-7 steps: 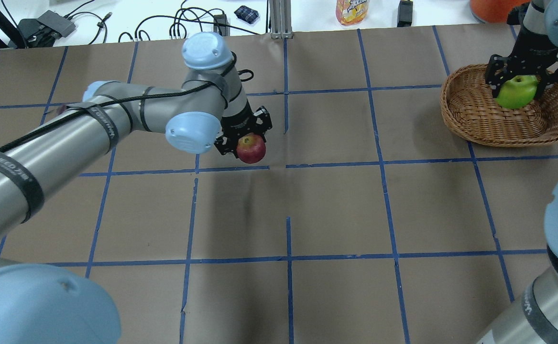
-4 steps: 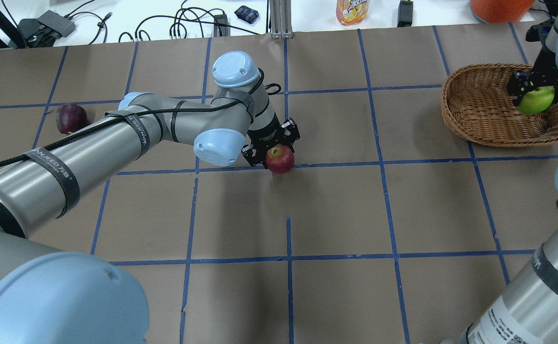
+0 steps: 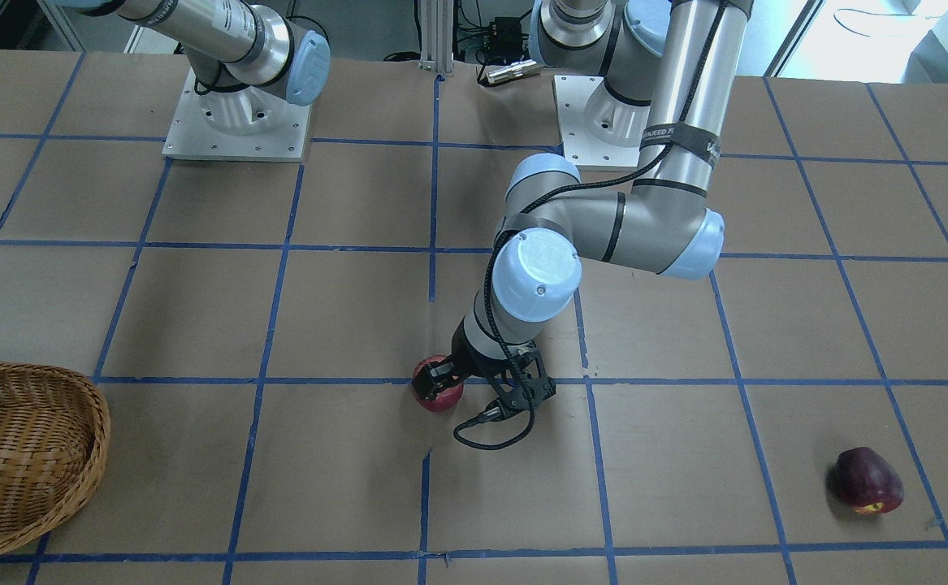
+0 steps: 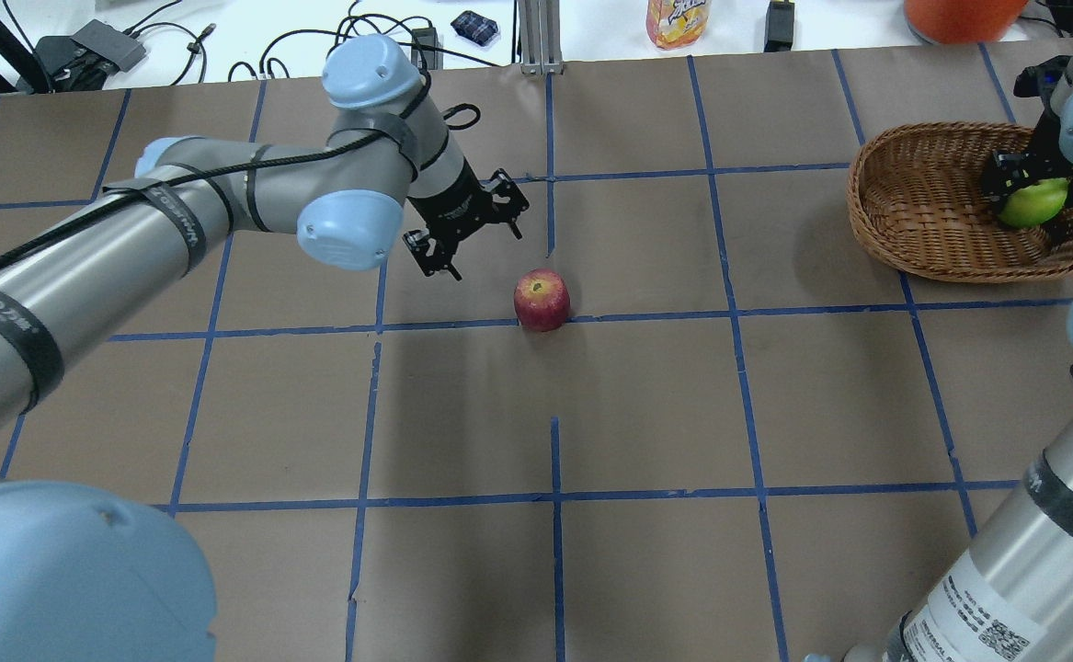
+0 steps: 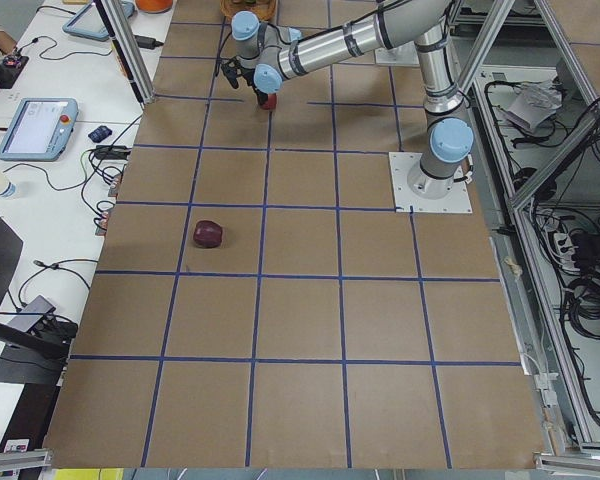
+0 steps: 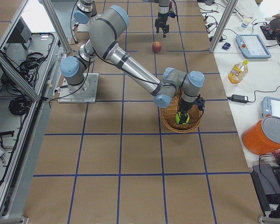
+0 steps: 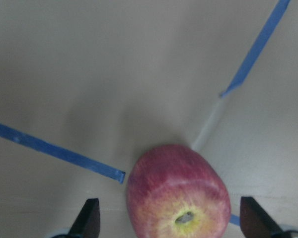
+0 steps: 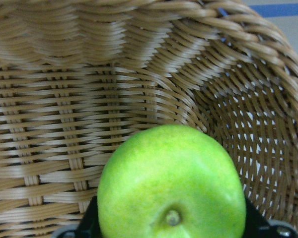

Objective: Put all apples into basket
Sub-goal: 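Move the left gripper to the dark red apple while the right reaches the red apple, then grasp the red apple with the right gripper while the left grasps the dark red apple, then carry the red apple to the basket while the left carries the dark apple centerward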

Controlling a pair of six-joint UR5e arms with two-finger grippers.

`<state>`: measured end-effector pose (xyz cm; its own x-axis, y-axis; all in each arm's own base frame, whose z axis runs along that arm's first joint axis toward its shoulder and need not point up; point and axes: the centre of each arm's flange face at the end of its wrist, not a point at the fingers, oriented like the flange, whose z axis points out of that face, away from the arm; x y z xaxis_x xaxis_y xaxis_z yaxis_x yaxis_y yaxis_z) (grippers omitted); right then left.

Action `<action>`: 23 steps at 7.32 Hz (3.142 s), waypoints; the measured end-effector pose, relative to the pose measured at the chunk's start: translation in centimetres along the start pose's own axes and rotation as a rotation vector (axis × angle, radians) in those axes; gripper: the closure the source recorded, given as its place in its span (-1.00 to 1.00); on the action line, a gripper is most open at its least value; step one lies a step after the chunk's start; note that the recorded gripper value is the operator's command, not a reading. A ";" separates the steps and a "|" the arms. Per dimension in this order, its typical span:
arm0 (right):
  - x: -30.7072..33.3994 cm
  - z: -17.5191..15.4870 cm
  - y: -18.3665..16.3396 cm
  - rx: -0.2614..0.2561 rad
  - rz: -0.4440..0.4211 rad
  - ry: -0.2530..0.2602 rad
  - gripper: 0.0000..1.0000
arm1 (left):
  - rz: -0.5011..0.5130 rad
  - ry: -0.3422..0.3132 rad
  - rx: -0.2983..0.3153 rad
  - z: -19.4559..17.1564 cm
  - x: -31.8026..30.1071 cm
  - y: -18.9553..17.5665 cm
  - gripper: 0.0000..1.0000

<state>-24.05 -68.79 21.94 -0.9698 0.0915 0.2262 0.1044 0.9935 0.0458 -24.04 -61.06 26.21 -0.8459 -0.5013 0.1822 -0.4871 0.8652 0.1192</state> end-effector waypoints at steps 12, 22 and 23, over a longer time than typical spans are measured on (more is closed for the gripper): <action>-42.1 -21.2 12.8 -0.144 0.053 -0.219 -1.00 | 0.684 -0.386 0.078 -10.6 -31.3 -29.3 -1.00; -57.8 -12.0 14.4 -0.217 0.079 -0.311 -1.00 | 0.711 -0.372 0.075 -3.7 -31.0 -31.4 0.08; -58.4 -11.5 14.4 -0.220 0.076 -0.321 -1.00 | 0.726 -0.357 0.056 -5.3 -28.3 -29.5 0.08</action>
<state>36.57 -60.58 20.55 -0.9734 0.2158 -0.0770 0.1899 0.9480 0.2556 15.41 -72.44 22.71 -0.9689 0.2117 -0.1279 0.2082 0.9773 0.0402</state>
